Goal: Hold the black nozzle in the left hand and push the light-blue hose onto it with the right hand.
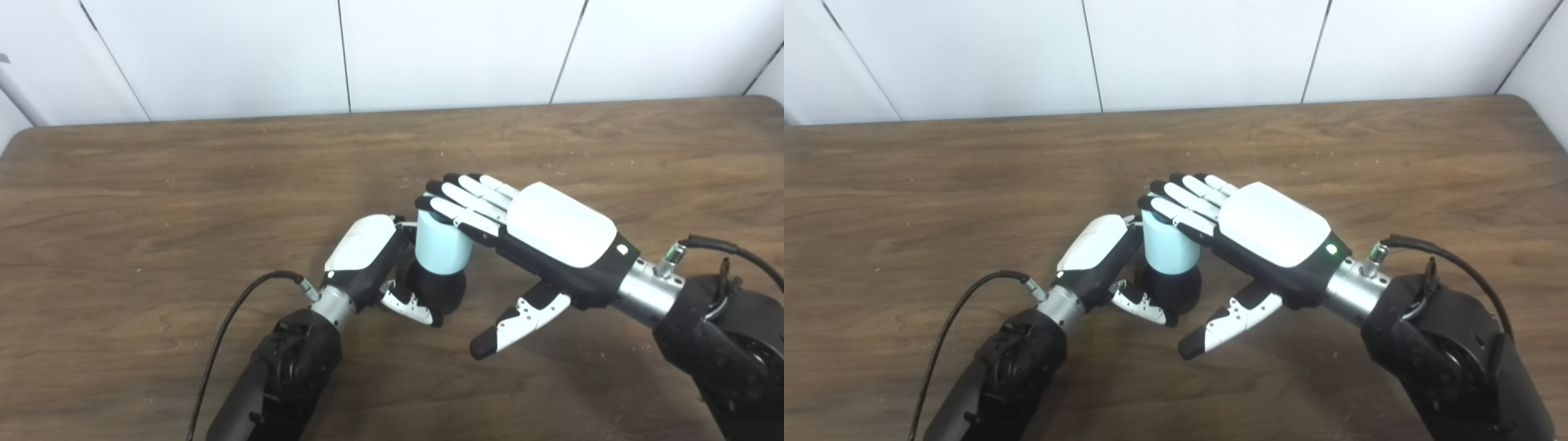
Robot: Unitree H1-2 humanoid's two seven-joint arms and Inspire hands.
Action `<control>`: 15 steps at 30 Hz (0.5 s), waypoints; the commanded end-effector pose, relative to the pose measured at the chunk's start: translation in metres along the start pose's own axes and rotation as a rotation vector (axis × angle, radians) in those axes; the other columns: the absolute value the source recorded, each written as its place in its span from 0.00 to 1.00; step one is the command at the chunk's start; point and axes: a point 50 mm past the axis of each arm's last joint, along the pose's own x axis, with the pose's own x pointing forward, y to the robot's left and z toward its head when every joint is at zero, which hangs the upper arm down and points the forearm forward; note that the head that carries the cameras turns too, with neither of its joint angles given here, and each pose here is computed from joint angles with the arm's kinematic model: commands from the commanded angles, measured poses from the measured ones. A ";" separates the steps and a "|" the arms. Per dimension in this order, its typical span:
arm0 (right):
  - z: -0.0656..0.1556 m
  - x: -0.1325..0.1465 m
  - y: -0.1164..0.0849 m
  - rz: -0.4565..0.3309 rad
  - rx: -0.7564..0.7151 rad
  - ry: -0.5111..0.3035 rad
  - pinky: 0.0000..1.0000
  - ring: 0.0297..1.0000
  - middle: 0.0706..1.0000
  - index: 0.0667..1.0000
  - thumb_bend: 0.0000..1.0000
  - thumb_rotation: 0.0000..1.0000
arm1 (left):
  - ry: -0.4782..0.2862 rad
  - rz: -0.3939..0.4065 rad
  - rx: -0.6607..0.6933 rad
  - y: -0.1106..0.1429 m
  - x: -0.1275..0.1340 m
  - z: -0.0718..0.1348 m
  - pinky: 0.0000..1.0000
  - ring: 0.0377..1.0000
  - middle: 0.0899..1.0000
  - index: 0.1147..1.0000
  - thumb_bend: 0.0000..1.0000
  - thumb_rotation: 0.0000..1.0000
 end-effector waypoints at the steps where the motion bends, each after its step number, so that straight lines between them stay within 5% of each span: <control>1: -0.007 -0.005 0.014 0.104 0.007 0.033 1.00 1.00 1.00 0.97 0.66 1.00 | 0.056 -0.046 -0.015 -0.005 -0.003 -0.009 0.92 0.65 0.46 0.41 0.52 0.00; 15: -0.006 -0.004 0.024 0.111 0.027 0.035 1.00 1.00 1.00 0.97 0.66 1.00 | 0.058 -0.052 -0.015 -0.004 -0.005 -0.009 0.92 0.65 0.45 0.41 0.52 0.00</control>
